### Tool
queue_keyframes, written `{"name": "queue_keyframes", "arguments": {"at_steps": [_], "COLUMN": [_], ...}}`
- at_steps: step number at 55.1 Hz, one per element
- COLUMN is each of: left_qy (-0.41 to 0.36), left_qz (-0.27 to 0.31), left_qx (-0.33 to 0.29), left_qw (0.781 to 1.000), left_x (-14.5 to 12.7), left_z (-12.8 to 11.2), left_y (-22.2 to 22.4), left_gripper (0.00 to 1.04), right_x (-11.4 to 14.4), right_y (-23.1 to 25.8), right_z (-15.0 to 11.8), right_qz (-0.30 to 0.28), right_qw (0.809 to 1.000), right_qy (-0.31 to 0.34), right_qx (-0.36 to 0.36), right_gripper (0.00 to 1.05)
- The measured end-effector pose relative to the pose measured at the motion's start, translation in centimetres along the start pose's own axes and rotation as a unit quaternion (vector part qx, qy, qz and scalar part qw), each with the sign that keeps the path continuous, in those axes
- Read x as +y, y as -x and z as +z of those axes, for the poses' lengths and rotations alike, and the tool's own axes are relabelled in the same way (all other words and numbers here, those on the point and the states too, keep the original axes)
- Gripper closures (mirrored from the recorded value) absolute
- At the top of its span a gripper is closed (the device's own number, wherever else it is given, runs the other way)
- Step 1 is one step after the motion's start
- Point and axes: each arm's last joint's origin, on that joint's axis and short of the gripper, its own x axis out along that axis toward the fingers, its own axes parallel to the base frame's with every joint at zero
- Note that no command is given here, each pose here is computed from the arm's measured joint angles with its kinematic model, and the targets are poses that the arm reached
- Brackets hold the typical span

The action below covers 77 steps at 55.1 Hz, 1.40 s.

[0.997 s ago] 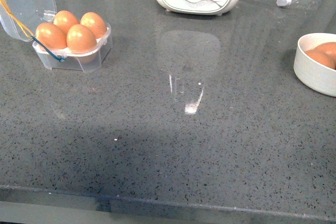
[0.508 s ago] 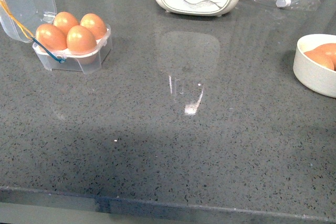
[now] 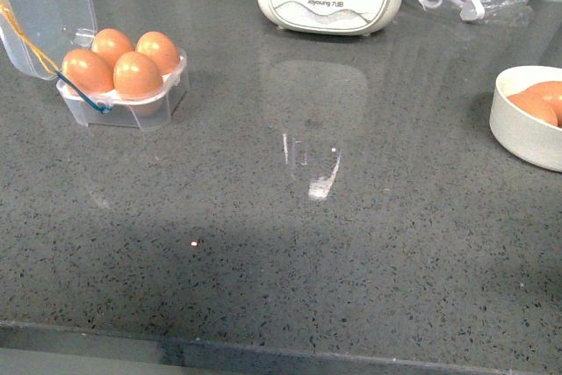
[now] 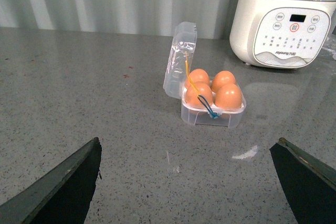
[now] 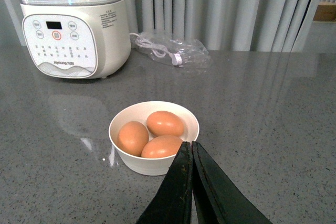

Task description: Put egg into box

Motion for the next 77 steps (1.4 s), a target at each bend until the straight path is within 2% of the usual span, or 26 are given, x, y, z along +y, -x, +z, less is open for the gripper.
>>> {"name": "queue_keyframes", "arguments": {"at_steps": [15, 52, 56, 74, 77], "left_qy": [0.0, 0.0, 0.0, 0.0, 0.0], "left_qz": [0.0, 0.0, 0.0, 0.0, 0.0], "left_qx": [0.0, 0.0, 0.0, 0.0, 0.0], "left_qw": [1.0, 1.0, 1.0, 1.0, 1.0], "left_x": [0.0, 0.0, 0.0, 0.0, 0.0], "left_z": [0.0, 0.0, 0.0, 0.0, 0.0], "left_y": [0.0, 0.0, 0.0, 0.0, 0.0], "left_gripper": [0.07, 0.07, 0.07, 0.07, 0.07], "right_x": [0.0, 0.0, 0.0, 0.0, 0.0], "right_y": [0.9, 2.3, 3.0, 3.3, 3.3], "right_z": [-1.1, -1.1, -1.6, -1.3, -1.3], "right_qz": [0.0, 0.0, 0.0, 0.0, 0.0], "right_qw": [1.0, 1.0, 1.0, 1.0, 1.0], "right_qy": [0.0, 0.0, 0.0, 0.0, 0.0], "right_qx": [-0.005, -0.007, 0.011, -0.005, -0.005], "right_gripper": [1.02, 1.02, 1.02, 1.02, 0.96]}}
